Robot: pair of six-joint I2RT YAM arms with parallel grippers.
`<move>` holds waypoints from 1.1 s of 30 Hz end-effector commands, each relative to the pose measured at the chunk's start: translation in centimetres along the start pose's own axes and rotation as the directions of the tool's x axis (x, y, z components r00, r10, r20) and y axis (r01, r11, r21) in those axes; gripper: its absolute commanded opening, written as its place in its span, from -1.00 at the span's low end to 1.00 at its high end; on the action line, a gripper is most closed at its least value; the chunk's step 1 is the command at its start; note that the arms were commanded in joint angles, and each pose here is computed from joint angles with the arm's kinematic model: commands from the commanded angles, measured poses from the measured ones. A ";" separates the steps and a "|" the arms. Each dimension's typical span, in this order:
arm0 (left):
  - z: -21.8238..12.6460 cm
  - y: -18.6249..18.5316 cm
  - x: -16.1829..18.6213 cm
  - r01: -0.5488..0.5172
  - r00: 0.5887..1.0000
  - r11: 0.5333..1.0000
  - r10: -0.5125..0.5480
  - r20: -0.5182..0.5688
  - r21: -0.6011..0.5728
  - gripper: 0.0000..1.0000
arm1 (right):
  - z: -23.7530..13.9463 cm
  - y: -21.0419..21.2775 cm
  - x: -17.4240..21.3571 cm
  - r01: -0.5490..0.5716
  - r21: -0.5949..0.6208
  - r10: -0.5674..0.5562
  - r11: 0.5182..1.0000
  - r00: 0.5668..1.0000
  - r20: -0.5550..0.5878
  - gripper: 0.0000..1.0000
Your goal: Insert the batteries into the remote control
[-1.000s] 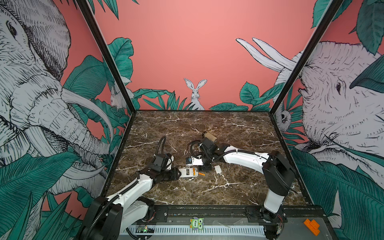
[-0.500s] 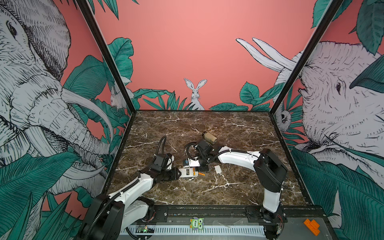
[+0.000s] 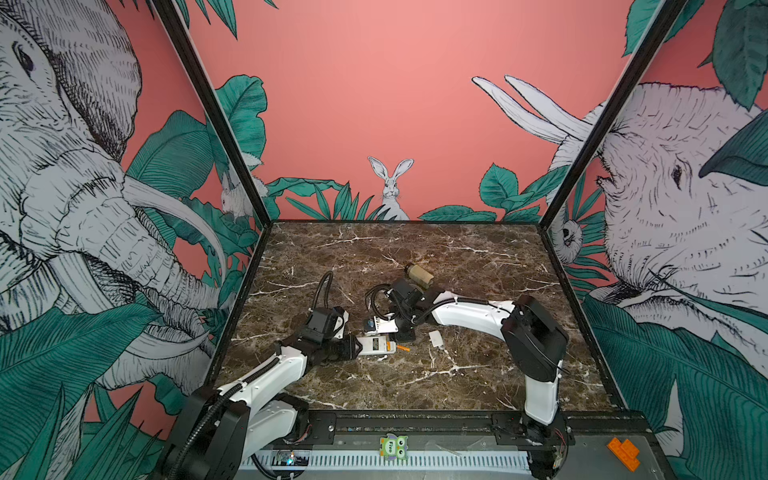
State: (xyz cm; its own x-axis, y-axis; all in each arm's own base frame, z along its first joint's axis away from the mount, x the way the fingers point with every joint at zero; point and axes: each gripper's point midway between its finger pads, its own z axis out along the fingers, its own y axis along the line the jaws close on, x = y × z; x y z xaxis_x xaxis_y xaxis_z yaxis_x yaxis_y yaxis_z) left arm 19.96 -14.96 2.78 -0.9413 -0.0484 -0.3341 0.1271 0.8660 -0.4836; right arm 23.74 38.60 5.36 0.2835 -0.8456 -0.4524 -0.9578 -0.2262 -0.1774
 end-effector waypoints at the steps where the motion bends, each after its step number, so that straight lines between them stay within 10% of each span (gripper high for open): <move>1: 0.2 0.6 1.3 0.022 0.999 1.000 -0.023 -0.048 -0.020 -0.08 | 0.4 0.5 -0.5 0.026 -0.031 -0.026 0.999 1.000 0.009 -0.19; 33: 0.2 0.7 1.3 0.026 0.999 0.999 -0.028 -0.046 -0.027 -0.22 | 2.3 2.7 0.9 0.037 -0.123 -0.046 0.992 0.996 -0.071 -0.42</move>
State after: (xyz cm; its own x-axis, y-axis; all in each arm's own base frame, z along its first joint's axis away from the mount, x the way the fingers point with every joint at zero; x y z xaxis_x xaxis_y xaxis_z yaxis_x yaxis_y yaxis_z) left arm 19.81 -14.97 2.69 -0.9451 -0.0540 -0.3223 0.1170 0.8649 -0.4881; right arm 22.29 38.37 3.79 0.3015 -0.8616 -0.4083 -0.9533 -0.2804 -0.1123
